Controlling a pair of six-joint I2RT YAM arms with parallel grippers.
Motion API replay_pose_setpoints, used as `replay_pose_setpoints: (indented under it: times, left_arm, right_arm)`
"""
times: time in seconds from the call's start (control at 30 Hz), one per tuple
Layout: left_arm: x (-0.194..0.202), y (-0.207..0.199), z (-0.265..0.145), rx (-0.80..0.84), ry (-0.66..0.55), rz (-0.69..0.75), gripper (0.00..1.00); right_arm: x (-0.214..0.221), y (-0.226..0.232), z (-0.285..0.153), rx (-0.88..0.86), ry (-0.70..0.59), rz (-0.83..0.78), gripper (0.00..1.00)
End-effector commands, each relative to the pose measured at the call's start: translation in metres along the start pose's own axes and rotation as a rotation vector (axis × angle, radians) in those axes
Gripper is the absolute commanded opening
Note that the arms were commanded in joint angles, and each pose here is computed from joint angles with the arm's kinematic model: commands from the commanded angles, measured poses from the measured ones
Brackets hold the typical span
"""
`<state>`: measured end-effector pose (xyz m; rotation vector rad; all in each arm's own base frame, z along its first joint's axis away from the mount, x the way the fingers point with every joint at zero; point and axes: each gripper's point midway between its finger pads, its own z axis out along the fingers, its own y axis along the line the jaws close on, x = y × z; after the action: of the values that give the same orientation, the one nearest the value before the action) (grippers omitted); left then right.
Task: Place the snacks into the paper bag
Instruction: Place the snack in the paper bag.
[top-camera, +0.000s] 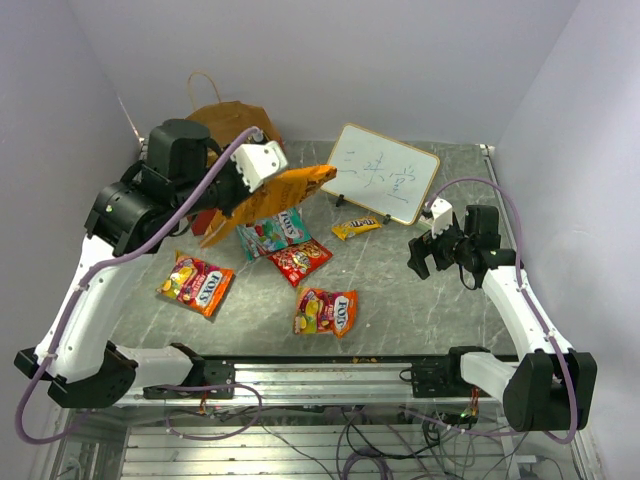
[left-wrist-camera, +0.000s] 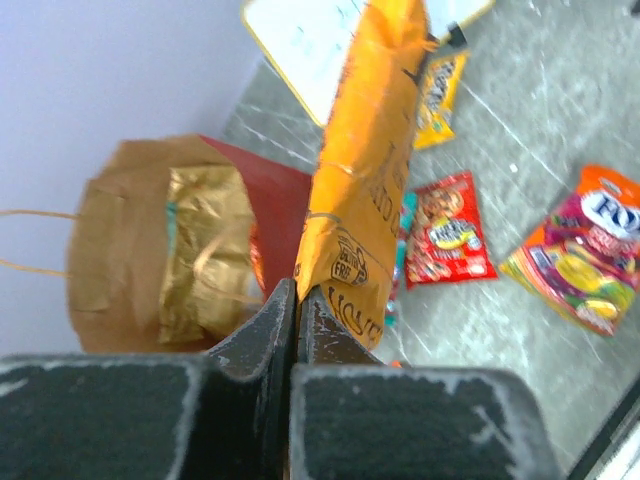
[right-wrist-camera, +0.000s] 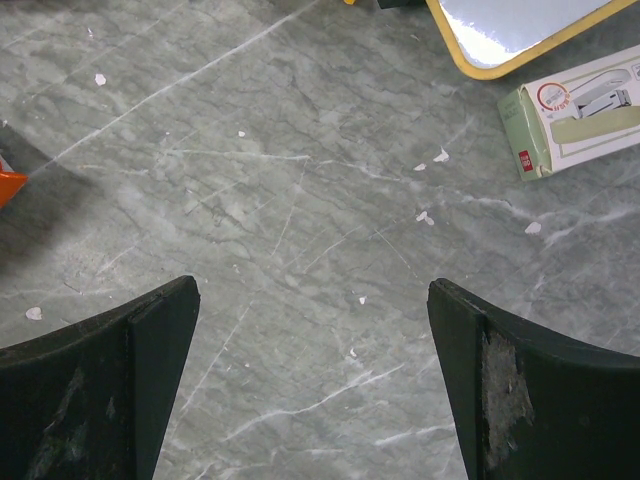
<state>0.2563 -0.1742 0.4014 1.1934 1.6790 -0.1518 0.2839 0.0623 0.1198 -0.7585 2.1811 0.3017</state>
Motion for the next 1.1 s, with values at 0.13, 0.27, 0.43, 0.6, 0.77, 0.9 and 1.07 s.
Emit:
replay_pose_setpoints:
  times: [0.13,0.27,0.43,0.6,0.77,0.9,1.07]
  left_arm:
    - [-0.081,0.059,-0.036,-0.231,-0.255,0.006,0.07]
    - [-0.1,0.078,-0.048,-0.304,-0.295,0.0,0.07]
    - [-0.108,0.104,-0.054,-0.416,-0.282,-0.019,0.07]
    - [-0.11,0.128,-0.061,-0.526,-0.273,-0.047,0.07]
    - [-0.109,0.152,-0.06,-0.626,-0.25,-0.052,0.07]
    - [-0.106,0.166,-0.055,-0.667,-0.234,-0.008,0.07]
    - [-0.085,0.186,-0.045,-0.703,-0.169,0.029,0.07]
  right_arm:
    - [0.001,-0.002,-0.001,0.002,-0.006,-0.008,0.98]
    - [0.0,-0.001,-0.001,0.001,-0.009,-0.008,0.98]
    - [0.0,0.0,0.0,-0.007,-0.008,-0.006,0.98]
    - [0.0,0.0,0.0,-0.009,-0.01,-0.007,0.98]
    - [0.0,0.0,0.0,-0.012,-0.008,-0.006,0.98]
    - [-0.001,0.0,0.0,-0.012,-0.011,-0.009,0.98]
    - [-0.001,0.002,-0.001,-0.016,-0.014,-0.009,0.98]
